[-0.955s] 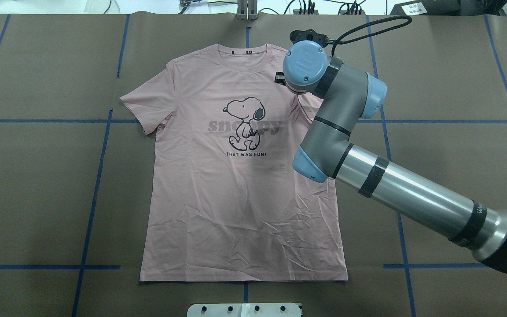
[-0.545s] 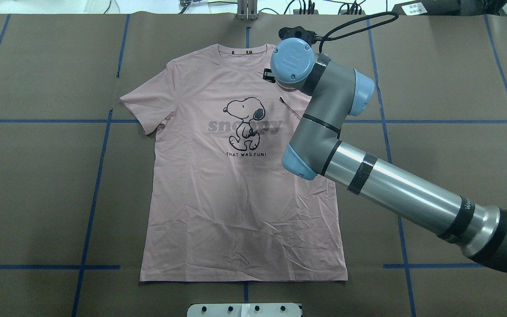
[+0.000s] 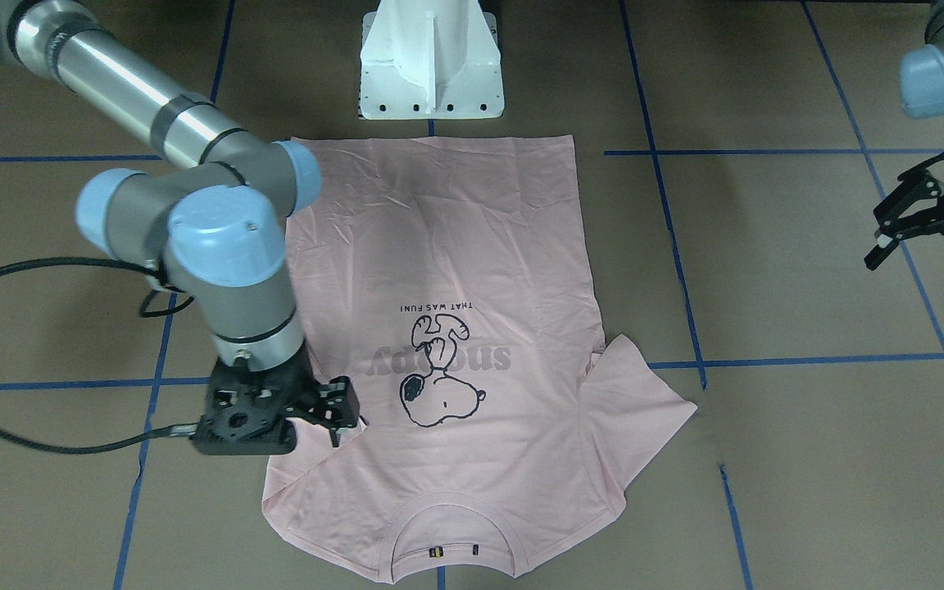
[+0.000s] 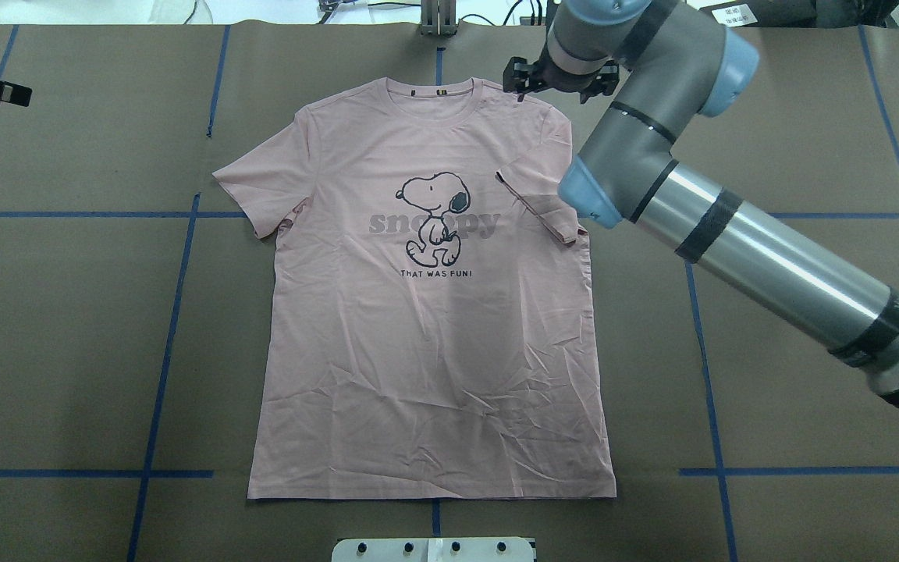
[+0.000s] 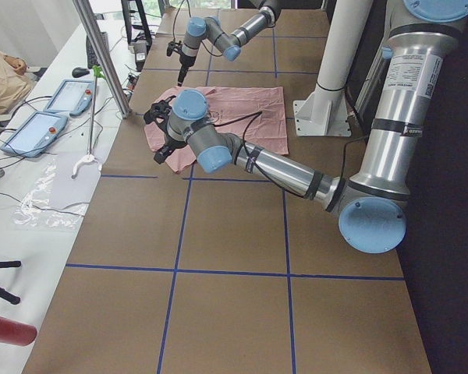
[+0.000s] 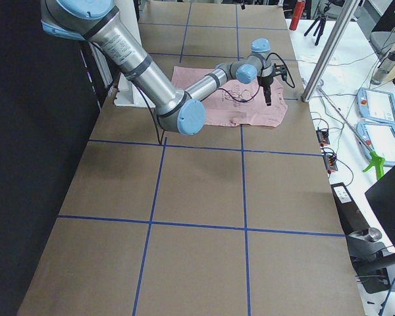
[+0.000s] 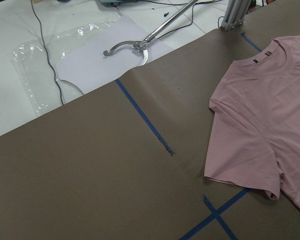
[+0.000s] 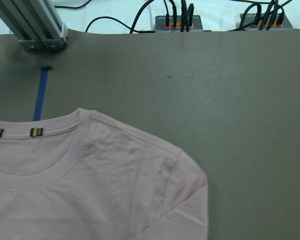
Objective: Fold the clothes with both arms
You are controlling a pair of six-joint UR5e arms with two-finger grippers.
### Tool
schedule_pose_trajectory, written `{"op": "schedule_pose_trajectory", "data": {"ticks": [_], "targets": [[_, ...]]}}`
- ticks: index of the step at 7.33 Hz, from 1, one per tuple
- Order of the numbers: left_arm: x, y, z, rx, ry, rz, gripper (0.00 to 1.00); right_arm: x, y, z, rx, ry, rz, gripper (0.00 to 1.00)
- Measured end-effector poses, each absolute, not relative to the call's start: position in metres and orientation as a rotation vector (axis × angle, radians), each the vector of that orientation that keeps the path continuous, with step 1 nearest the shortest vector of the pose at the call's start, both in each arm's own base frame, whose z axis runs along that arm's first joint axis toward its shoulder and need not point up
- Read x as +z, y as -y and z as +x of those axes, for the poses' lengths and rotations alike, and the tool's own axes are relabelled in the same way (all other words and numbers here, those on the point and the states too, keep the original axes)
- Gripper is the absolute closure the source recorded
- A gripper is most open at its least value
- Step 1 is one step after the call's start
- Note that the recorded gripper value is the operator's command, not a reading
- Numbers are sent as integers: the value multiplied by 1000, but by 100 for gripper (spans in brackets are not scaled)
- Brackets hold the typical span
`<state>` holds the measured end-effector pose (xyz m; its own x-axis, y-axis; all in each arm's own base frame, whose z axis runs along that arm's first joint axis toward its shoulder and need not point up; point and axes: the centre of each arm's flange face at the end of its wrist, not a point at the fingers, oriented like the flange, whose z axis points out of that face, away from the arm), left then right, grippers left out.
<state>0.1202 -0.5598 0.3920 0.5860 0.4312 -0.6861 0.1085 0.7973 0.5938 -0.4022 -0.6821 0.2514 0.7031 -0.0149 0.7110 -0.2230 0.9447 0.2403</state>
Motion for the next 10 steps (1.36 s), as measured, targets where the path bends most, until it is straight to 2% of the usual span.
{"op": "schedule_pose_trajectory", "data": {"ticks": [1,3,4,5,7,10], "targets": [[388,564,158,130,-940,603,16,273,694,-331,35,826,321,0],[387,583,239,18,-915,550,18,329,694,-202,-80,898,325,0],[393,598,274,-15,-894,547,28,354,685,-165,-108,907,332,0],[407,609,306,-57,-896,544,37,368,679,-148,-118,906,337,0],[432,612,366,-157,-896,535,41,375,674,-140,-121,904,340,0],[451,607,399,-189,-873,530,46,377,674,-139,-120,905,338,0]]}}
